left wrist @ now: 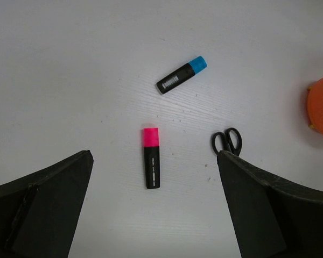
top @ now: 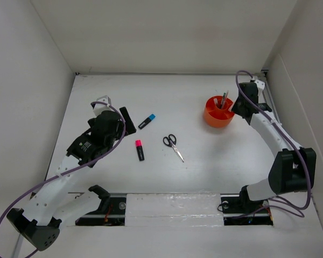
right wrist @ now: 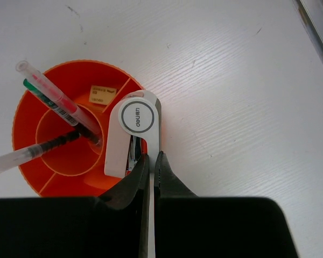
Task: Sort the stationery into containers
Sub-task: Place the stapler in the storage box.
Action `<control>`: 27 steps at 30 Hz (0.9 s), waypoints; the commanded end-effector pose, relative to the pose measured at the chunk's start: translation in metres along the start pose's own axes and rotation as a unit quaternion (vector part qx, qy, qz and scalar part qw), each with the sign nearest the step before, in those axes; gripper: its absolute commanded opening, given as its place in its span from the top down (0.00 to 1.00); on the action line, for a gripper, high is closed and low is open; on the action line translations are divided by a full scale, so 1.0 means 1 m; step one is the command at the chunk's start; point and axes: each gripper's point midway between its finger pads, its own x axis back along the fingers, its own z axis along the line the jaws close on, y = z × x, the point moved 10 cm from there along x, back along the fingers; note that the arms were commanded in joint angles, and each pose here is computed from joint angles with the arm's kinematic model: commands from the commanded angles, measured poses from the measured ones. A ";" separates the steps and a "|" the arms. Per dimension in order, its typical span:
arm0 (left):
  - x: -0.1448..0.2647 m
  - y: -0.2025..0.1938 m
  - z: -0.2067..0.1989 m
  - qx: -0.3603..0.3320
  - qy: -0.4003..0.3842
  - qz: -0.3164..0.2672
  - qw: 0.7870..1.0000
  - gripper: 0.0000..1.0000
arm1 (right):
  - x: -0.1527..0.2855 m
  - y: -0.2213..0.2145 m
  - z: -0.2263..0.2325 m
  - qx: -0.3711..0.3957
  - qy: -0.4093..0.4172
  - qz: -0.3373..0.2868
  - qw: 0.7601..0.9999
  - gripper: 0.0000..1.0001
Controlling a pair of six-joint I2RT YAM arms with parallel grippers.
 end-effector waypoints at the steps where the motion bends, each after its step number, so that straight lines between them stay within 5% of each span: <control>1: 0.003 0.003 0.000 0.002 -0.009 -0.013 1.000 0.00 | 0.017 0.018 0.005 -0.011 0.027 -0.032 0.999 1.00; 27: 0.002 0.001 0.000 -0.003 -0.016 -0.008 1.000 0.00 | 0.010 0.011 -0.027 -0.087 0.206 -0.056 0.973 1.00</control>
